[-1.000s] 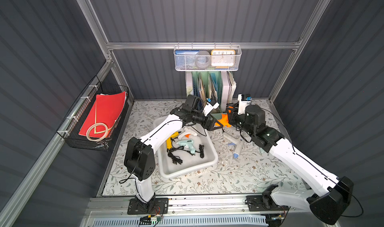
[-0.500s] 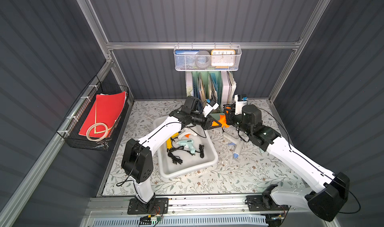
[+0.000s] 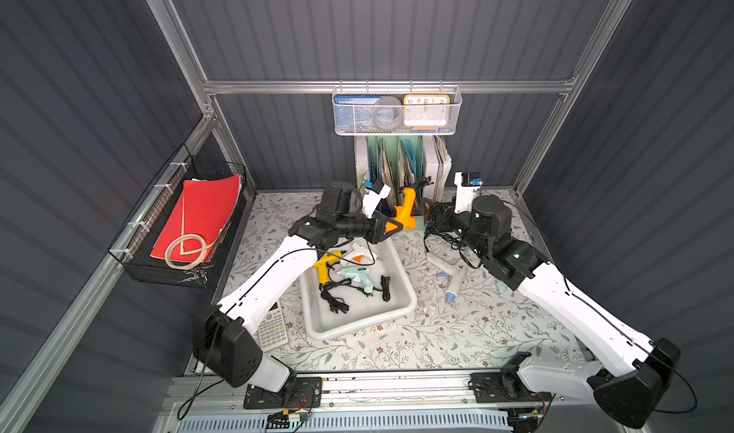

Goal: Put the hot melt glue gun into the storage box
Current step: Pick up the hot melt adhesive gun from the center of the board, then place the hot melt adhesive gun in the storage box, then pick up the hot melt adhesive gun from the center of the board.

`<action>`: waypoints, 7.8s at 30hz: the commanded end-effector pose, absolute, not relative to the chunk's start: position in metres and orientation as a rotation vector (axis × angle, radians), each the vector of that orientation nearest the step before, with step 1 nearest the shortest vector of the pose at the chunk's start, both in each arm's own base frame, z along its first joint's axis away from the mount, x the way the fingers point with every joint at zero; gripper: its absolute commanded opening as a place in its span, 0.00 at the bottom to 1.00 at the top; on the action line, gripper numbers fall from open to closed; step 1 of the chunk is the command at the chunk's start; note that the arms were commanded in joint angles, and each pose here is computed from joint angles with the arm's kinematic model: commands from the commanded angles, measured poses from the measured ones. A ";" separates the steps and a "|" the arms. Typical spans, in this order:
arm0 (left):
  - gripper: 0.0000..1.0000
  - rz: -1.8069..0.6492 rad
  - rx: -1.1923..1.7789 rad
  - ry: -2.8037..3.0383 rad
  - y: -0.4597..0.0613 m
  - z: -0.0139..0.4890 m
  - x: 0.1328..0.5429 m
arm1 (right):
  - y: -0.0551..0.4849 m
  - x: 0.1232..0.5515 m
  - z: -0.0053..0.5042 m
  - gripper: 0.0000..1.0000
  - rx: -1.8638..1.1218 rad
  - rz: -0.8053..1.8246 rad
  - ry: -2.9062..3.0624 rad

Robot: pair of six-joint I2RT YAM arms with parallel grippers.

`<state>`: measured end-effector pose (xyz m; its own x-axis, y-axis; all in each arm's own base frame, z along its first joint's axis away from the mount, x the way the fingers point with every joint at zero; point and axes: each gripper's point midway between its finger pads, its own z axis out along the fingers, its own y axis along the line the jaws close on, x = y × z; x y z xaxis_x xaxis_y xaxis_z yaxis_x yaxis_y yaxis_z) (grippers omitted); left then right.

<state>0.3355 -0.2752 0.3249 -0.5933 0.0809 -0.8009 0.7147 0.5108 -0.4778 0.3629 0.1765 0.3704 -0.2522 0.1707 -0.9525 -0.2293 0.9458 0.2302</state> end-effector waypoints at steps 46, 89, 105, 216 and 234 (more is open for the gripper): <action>0.09 -1.297 0.081 2.957 -0.230 0.106 0.239 | 0.032 0.344 0.203 0.99 0.502 -0.120 2.329; 1.00 -0.186 -0.158 2.831 -0.112 0.218 0.316 | 0.028 0.312 0.088 0.99 0.734 -0.054 2.633; 1.00 -0.169 -0.519 2.175 -0.053 0.299 0.355 | 0.032 0.308 0.084 0.99 0.769 -0.030 2.657; 1.00 -0.738 -0.095 2.003 -0.162 0.319 0.470 | 0.107 0.303 0.165 0.00 0.069 0.218 2.401; 1.00 -1.111 0.903 2.082 -0.345 0.291 0.424 | 0.115 0.312 0.267 0.00 -0.209 0.213 1.946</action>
